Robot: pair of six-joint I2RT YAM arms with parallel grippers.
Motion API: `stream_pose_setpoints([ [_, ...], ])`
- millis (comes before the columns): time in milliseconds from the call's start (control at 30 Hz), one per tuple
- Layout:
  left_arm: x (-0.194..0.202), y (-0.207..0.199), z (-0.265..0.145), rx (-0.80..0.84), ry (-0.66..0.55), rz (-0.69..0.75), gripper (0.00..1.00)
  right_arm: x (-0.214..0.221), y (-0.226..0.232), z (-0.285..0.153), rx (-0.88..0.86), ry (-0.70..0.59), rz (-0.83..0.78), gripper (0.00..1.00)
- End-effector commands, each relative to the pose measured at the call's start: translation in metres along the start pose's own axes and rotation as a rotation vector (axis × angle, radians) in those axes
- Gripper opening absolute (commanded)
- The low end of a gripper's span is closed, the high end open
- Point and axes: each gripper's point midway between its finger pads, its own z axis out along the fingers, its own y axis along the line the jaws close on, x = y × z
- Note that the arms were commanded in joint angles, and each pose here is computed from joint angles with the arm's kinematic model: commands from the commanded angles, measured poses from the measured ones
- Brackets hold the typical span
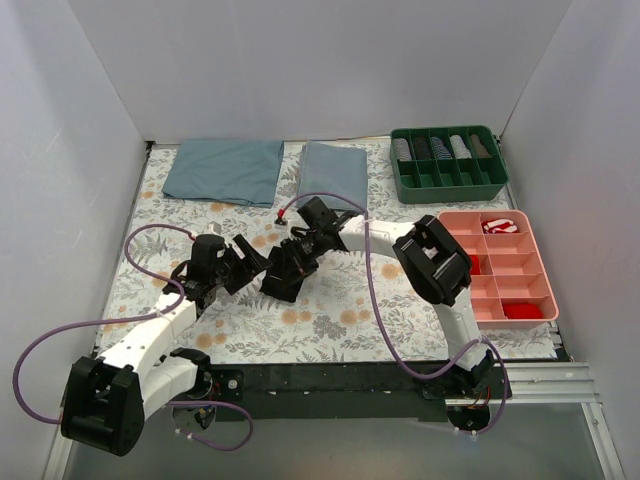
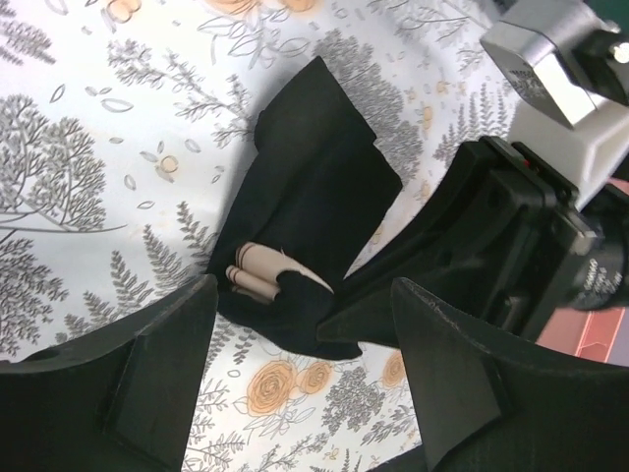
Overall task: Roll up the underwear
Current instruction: Roll the underwear to the center of the board.
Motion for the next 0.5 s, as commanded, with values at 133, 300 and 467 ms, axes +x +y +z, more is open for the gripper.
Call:
stream_pose_setpoints([
  [133,0.007,0.011,-0.002,-0.027,0.014,-0.008,0.71,-0.015,0.001,0.006,0.005,0.034,-0.023,0.01],
  [300,0.016,0.022,0.001,-0.056,0.036,-0.022,0.7,-0.013,-0.008,0.013,0.002,0.103,-0.01,0.01],
  [467,0.019,0.033,0.005,-0.099,0.039,-0.027,0.7,-0.008,-0.017,0.013,-0.026,0.136,0.022,0.01],
])
